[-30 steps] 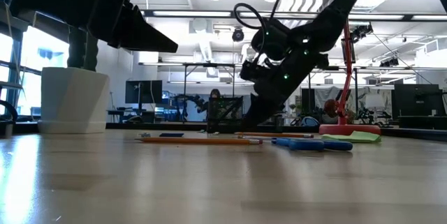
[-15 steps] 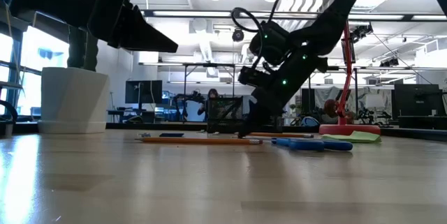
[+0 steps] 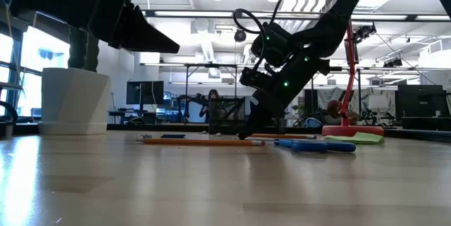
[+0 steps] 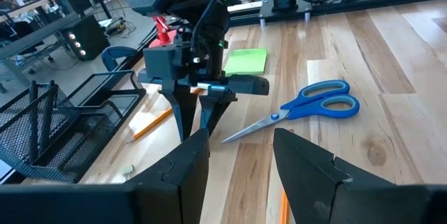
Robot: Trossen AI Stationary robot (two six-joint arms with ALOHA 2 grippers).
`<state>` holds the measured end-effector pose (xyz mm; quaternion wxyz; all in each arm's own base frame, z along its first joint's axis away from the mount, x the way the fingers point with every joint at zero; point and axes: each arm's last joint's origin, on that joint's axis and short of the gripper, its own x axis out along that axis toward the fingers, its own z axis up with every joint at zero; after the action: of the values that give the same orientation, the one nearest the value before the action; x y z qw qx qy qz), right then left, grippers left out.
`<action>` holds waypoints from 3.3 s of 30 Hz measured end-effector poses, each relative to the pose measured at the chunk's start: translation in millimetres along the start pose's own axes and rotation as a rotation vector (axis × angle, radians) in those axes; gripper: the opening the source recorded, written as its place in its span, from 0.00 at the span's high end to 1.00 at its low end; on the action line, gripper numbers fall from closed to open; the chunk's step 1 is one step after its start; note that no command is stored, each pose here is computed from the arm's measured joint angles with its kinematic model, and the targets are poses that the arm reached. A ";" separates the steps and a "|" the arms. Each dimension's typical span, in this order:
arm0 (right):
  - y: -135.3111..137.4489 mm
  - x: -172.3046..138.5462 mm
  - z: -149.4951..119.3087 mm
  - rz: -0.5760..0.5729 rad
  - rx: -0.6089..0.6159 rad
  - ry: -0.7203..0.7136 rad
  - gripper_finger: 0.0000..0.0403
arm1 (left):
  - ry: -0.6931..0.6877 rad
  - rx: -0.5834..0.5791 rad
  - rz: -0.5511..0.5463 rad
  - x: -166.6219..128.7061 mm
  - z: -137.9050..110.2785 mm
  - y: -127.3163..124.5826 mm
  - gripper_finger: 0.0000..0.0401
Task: Pick and place office supplies into organizer
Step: Put the middle blue binder clip into the bottom left section of the desk organizer, then put the top yellow pencil into the top left section of the desk organizer
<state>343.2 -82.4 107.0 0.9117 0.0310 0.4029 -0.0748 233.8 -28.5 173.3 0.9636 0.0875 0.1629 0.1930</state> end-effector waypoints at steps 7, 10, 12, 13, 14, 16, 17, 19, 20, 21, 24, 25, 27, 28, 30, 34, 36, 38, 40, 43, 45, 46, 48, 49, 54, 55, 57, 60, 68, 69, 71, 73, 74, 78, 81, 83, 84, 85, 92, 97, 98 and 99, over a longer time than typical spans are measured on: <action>0.2 0.1 -0.5 0.005 0.000 0.004 0.72 | 0.000 0.000 0.000 -0.1 -0.1 -0.1 0.63; 0.2 0.1 -0.6 0.007 0.000 0.005 0.76 | 0.000 0.000 0.000 0.0 -0.1 0.0 0.63; 0.2 0.1 -0.6 0.008 0.000 0.006 0.78 | 0.000 0.000 0.000 -0.1 -0.1 -0.1 0.63; 0.2 0.1 -0.7 0.008 0.000 0.006 0.79 | 0.000 0.001 0.000 0.0 -0.1 -0.1 0.63; 0.3 0.2 -0.7 0.008 0.000 0.006 0.80 | 0.000 0.001 0.000 0.0 -0.1 0.0 0.63; 0.3 0.2 -0.7 0.008 -0.003 0.006 0.82 | 0.000 0.000 0.000 0.0 -0.1 0.0 0.63; 0.3 0.2 -0.7 0.008 -0.007 0.006 0.82 | 0.000 0.000 0.000 -0.1 0.0 -0.1 0.63; 0.3 0.2 -0.6 0.009 -0.009 0.005 0.83 | 0.000 0.000 0.000 0.0 0.0 0.0 0.63; 0.3 0.2 -0.4 0.009 -0.009 0.003 0.84 | 0.000 0.000 0.000 0.0 -0.1 0.0 0.63; 0.3 0.2 -0.3 0.011 -0.009 0.001 0.84 | 0.000 0.000 0.000 0.0 0.0 0.0 0.63; 0.5 0.4 0.0 0.019 -0.011 -0.006 0.84 | 0.000 0.001 0.000 0.0 -0.1 0.0 0.63; 0.4 0.4 0.1 0.021 -0.009 -0.008 0.84 | 0.000 0.000 0.000 0.0 0.0 0.0 0.63; 0.4 0.4 0.2 0.022 -0.009 -0.009 0.84 | 0.000 0.001 0.000 -0.1 -0.1 0.0 0.63; 0.4 0.5 0.2 0.023 -0.009 -0.009 0.84 | 0.000 0.001 0.000 -0.1 -0.1 0.0 0.63; 0.0 0.4 0.2 0.025 -0.007 -0.010 0.84 | 0.000 0.001 0.000 0.0 -0.1 0.0 0.63; 0.0 -0.8 1.0 0.027 -0.008 -0.013 0.84 | 0.000 0.001 0.000 0.0 -0.1 0.0 0.63; 0.5 -3.1 1.9 0.034 -0.009 -0.015 0.84 | 0.000 0.001 0.000 -0.1 0.0 0.0 0.63; 0.6 -5.2 4.0 0.035 -0.010 -0.026 0.83 | 0.000 0.001 0.000 0.0 -0.1 0.0 0.63; 0.5 -5.6 4.8 0.034 -0.012 -0.032 0.83 | 0.000 0.001 0.000 0.0 -0.1 0.0 0.63; 0.4 -5.6 4.3 0.034 -0.011 -0.027 0.83 | 0.000 0.001 0.000 0.0 -0.1 0.0 0.63; 0.2 -5.8 5.0 0.033 -0.012 -0.034 0.83 | 0.000 0.001 0.000 -0.1 -0.1 0.0 0.63; -0.5 -6.6 5.9 0.027 -0.020 -0.039 0.83 | 0.000 0.001 0.000 -0.1 -0.1 0.0 0.63; -3.4 -8.0 10.7 0.007 -0.036 -0.064 0.83 | 0.000 0.001 0.000 0.0 -0.1 0.0 0.63; -5.9 -9.0 14.6 -0.007 -0.042 -0.074 0.83 | 0.000 0.001 0.000 0.0 -0.1 0.0 0.63; -30.3 -16.7 42.7 -0.116 -0.078 -0.149 0.83 | -0.001 0.000 0.000 0.0 0.1 0.0 0.63; -37.3 -18.8 48.5 -0.144 -0.078 -0.163 0.83 | -0.001 0.000 0.000 0.0 0.0 0.0 0.63; -52.9 -23.6 59.0 -0.187 -0.071 -0.195 0.83 | 0.000 0.000 0.000 0.0 0.0 0.0 0.63; -77.6 -31.2 68.1 -0.230 -0.035 -0.215 0.83 | 0.001 0.001 0.000 0.0 -0.1 0.0 0.63; -109.3 -39.8 66.2 -0.219 0.022 -0.234 0.83 | 0.006 0.005 0.000 0.0 -0.7 0.0 0.63; -110.6 -39.9 65.7 -0.214 0.025 -0.234 0.83 | 0.006 0.005 0.000 -0.1 -0.7 -0.1 0.63; -111.5 -40.0 65.3 -0.218 0.026 -0.233 0.83 | 0.006 0.005 0.000 0.0 -0.6 0.0 0.63; -111.3 -39.9 65.5 -0.235 0.015 -0.229 0.83 | 0.006 0.005 0.000 0.0 -0.7 0.0 0.63; -111.4 -39.9 65.4 -0.241 0.013 -0.227 0.83 | 0.006 0.005 0.000 0.0 -0.7 -0.1 0.63; -112.2 -40.1 65.2 -0.273 0.009 -0.219 0.83 | 0.006 0.005 0.000 0.0 -0.7 0.0 0.63; -113.3 -40.2 64.9 -0.296 0.011 -0.213 0.83 | 0.006 0.004 0.000 0.0 -0.7 0.0 0.63; -113.1 -40.2 64.9 -0.301 0.011 -0.212 0.83 | 0.006 0.005 0.000 0.0 -0.7 -0.1 0.63; -113.1 -40.0 64.8 -0.301 0.010 -0.211 0.83 | 0.005 0.004 0.000 0.0 -0.6 -0.1 0.63; -113.1 -40.0 64.8 -0.301 0.009 -0.211 0.82 | 0.005 0.005 -0.001 -0.1 -0.7 -0.1 0.63; -113.5 -40.0 64.7 -0.317 0.018 -0.208 0.72 | 0.005 0.004 0.000 0.0 -0.6 -0.1 0.63; -113.2 -39.8 64.7 -0.305 0.024 -0.211 0.66 | 0.005 0.005 -0.001 -0.1 -0.7 -0.1 0.63; -112.3 -39.6 64.9 -0.274 0.023 -0.219 0.66 | 0.005 0.004 0.000 0.0 -0.6 0.0 0.63; -110.1 -39.1 65.5 -0.227 0.016 -0.229 0.65 | 0.005 0.005 -0.001 -0.1 -0.7 -0.1 0.63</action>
<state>347.3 -194.4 180.5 0.9370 -0.0163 0.2967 -0.1835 233.6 -28.5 172.7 0.9630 0.0891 0.1660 0.1926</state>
